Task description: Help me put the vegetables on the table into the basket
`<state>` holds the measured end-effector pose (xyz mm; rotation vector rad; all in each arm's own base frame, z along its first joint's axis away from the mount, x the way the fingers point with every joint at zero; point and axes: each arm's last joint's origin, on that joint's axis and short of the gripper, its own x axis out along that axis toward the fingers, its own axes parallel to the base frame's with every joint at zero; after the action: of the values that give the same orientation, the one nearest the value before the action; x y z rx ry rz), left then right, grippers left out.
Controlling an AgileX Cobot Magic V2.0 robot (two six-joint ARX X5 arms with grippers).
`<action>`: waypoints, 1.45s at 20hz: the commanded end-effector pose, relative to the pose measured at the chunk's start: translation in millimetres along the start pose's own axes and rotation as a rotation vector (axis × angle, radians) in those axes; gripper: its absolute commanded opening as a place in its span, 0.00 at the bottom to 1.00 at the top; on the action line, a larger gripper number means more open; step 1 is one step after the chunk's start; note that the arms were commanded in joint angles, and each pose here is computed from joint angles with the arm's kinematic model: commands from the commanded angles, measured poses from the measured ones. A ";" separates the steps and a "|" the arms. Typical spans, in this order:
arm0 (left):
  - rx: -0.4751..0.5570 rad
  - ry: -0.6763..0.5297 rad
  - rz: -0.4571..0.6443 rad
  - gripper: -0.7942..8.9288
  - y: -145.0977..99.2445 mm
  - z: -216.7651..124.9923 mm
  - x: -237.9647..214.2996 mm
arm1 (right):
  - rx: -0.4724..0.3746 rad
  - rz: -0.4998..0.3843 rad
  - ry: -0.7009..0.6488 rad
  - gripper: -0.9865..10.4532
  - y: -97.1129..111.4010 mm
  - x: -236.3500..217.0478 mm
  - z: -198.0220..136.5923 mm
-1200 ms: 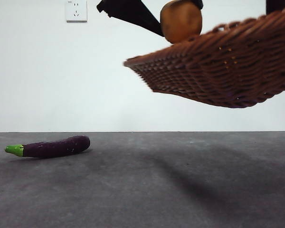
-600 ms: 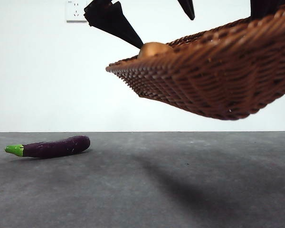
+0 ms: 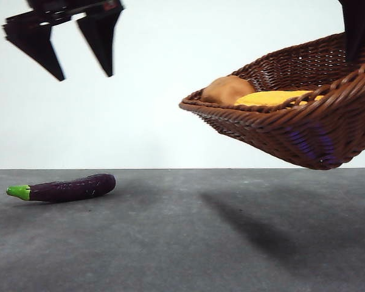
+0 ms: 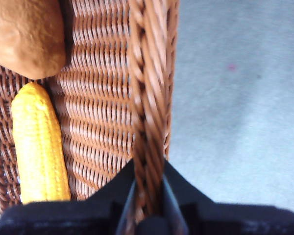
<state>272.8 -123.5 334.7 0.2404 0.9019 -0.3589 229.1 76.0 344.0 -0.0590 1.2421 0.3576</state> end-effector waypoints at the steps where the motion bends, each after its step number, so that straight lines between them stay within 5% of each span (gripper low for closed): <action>1: 0.041 0.019 0.024 0.83 18.6 0.5 8.4 | 0.008 0.007 -0.020 0.07 -4.6 1.9 2.3; 6: 0.127 0.143 -0.103 0.83 43.3 -4.9 58.8 | 0.021 0.017 -0.034 0.07 -8.4 1.3 3.7; 12: 0.160 0.269 -0.113 0.82 51.5 -15.6 139.1 | 0.021 0.031 -0.032 0.07 -7.9 1.3 3.6; 20: 0.180 0.213 -0.059 0.82 55.5 -12.5 164.1 | 0.021 0.030 -0.034 0.07 -7.9 1.3 3.8; 23: 0.179 0.218 -0.065 0.69 55.5 -14.2 171.7 | 0.019 0.030 -0.044 0.07 -7.9 1.3 4.8; 27: 0.169 0.232 -0.065 0.68 58.3 -17.9 182.0 | 0.018 0.030 -0.047 0.07 -7.9 1.3 5.0; 29: 0.153 0.231 -0.063 0.51 60.5 -18.7 184.9 | 0.018 0.029 -0.048 0.07 -7.9 1.3 5.1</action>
<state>386.3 -100.0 186.8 0.4076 1.0940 -0.4672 235.5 69.6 345.3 -0.0216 1.2009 0.3620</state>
